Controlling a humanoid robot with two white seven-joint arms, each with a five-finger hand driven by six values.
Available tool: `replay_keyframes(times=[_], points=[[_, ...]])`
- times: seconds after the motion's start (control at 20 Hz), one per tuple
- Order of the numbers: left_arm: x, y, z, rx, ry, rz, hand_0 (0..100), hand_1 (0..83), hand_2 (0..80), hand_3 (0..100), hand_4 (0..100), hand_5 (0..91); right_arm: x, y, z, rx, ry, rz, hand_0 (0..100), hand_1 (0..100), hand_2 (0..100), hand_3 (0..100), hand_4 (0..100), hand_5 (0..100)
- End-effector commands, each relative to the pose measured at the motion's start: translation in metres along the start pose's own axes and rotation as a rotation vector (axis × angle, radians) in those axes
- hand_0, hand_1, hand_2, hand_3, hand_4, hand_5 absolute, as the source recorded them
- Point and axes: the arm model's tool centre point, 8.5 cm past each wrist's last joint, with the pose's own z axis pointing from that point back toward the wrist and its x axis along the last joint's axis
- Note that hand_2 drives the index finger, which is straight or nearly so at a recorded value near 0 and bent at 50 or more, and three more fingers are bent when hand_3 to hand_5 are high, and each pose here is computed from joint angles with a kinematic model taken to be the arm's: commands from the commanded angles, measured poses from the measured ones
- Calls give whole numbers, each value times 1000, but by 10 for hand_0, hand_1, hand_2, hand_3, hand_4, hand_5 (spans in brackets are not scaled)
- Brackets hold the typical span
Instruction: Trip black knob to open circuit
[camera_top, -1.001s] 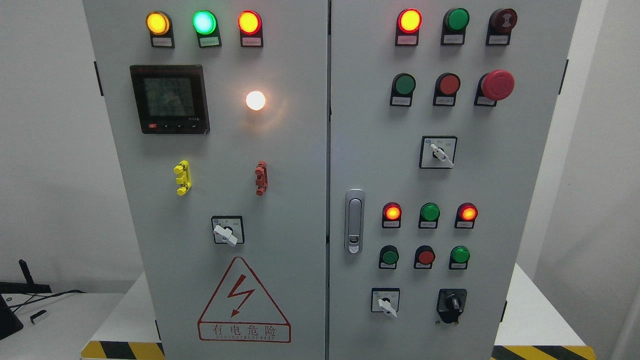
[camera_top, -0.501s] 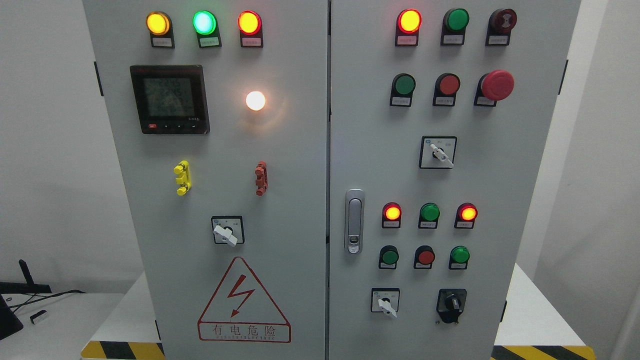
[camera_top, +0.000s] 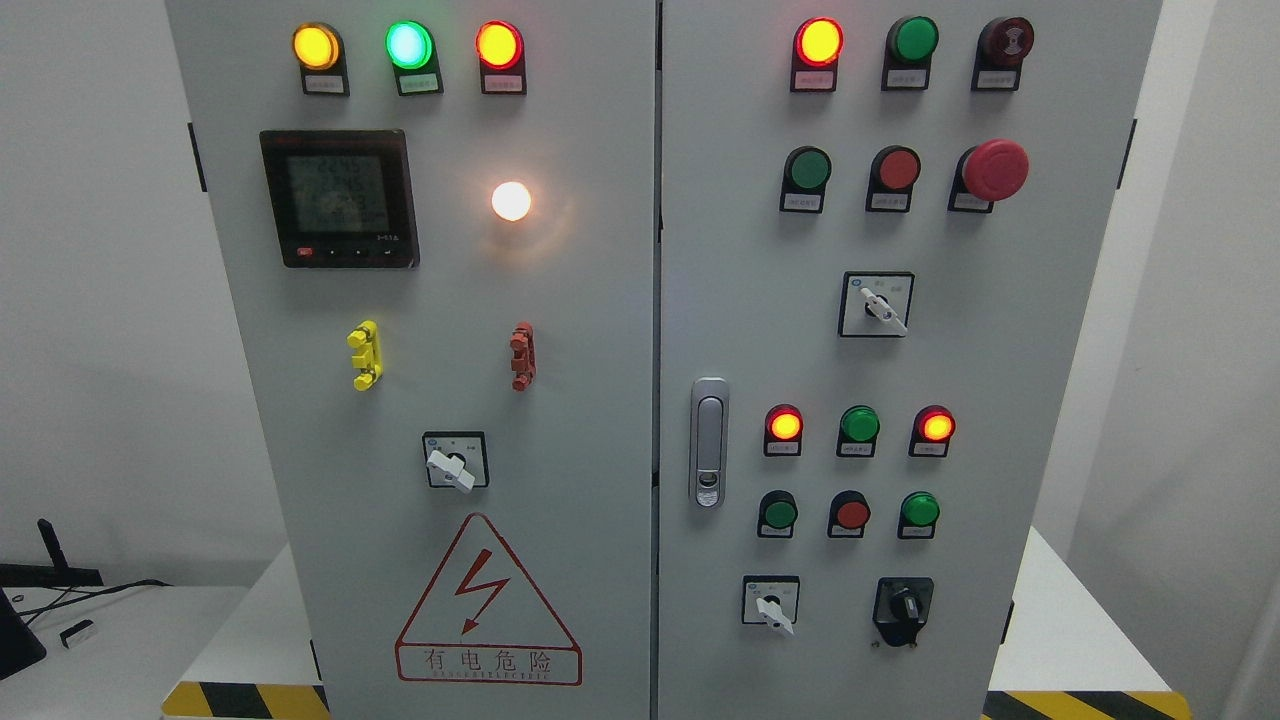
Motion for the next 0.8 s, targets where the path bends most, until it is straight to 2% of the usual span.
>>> replay_keyframes(times=[0.0, 0.35, 0.75], points=[[0, 0, 0, -5, 0, -30, 120, 389, 0, 0, 0, 0, 118, -12, -57, -82, -351, -56, 238, 698, 415, 819, 808, 881], [0, -1, 0, -7, 0, -30, 120, 389, 0, 0, 0, 0, 168, -14, -90, -117, -490, -82, 252, 686, 416, 815, 815, 888], [0, -1, 0, -7, 0, -30, 120, 389, 0, 0, 0, 0, 218, -9, -137, -148, -512, -99, 257, 718, 406, 780, 807, 895]])
